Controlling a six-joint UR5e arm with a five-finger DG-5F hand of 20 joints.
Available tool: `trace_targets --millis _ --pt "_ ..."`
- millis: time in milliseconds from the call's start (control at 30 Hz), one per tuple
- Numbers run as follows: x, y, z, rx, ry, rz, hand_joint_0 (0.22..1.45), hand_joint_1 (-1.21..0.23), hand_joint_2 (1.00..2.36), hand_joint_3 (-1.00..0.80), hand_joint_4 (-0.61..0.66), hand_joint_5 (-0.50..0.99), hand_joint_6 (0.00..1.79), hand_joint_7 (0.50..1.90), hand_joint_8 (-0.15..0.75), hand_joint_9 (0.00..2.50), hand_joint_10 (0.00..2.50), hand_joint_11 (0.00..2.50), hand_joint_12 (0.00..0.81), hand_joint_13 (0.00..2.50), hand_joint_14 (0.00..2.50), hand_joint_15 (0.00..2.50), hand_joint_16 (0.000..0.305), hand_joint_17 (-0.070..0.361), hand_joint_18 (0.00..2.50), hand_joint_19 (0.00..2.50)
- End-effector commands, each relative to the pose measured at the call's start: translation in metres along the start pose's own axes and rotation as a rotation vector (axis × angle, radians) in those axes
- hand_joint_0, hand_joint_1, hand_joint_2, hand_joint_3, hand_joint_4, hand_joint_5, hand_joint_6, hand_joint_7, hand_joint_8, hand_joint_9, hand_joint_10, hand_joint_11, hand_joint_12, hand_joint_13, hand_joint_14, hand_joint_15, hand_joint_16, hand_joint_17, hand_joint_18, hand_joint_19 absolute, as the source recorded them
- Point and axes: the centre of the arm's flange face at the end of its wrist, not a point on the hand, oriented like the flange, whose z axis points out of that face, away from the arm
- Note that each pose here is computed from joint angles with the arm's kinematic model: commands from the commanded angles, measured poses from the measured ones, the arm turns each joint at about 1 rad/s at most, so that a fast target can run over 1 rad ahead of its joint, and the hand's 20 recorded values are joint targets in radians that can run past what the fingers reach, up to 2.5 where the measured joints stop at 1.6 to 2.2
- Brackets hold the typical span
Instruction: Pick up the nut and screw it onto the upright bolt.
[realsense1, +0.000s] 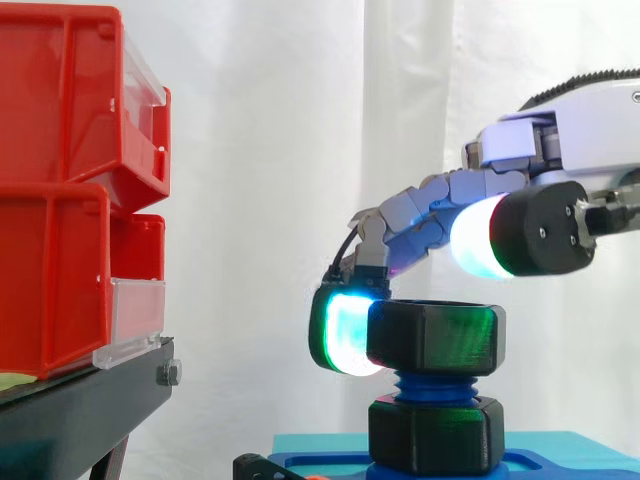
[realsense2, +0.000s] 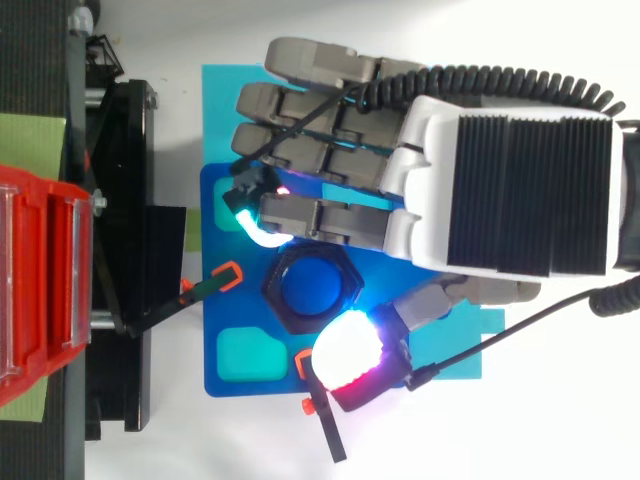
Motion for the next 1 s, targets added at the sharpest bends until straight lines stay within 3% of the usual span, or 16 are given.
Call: trace_targets --millis 0,300,400,500,733,967 --pt "-0.006 -0.005 0.001 -0.008 -0.012 0.002 0.48 -0.15 1.00 -0.50 0.18 -0.19 0.50 0.74 0.256 0.45 0.00 0.00 0.295 0.30 0.00 0.00 0.029 0.065 0.00 0.00" --pt "-0.021 -0.022 0.003 -0.023 -0.040 -0.003 0.47 -0.15 1.00 -0.50 0.15 -0.21 0.50 0.63 0.237 0.34 0.00 0.00 0.325 0.23 0.00 0.00 0.035 0.079 0.00 0.00" --pt "-0.028 -0.025 0.003 -0.031 -0.044 -0.006 0.47 -0.13 1.00 -0.50 0.16 -0.20 0.50 0.65 0.236 0.31 0.00 0.00 0.337 0.21 0.00 0.00 0.037 0.084 0.00 0.00" --pt "-0.030 -0.025 0.003 -0.037 -0.046 -0.009 0.47 -0.12 1.00 -0.50 0.17 -0.17 0.50 0.77 0.235 0.30 0.00 0.00 0.338 0.19 0.00 0.00 0.038 0.086 0.00 0.00" --pt "-0.030 -0.008 0.005 -0.049 -0.044 -0.010 0.47 -0.11 1.00 -0.50 0.24 -0.14 0.50 0.94 0.243 0.30 0.00 0.00 0.343 0.18 0.00 0.00 0.038 0.087 0.00 0.00" --pt "-0.030 0.020 0.008 -0.057 -0.044 0.001 0.47 -0.10 1.00 -0.50 0.23 -0.13 0.50 0.99 0.247 0.29 0.00 0.00 0.352 0.16 0.00 0.00 0.040 0.090 0.00 0.00"
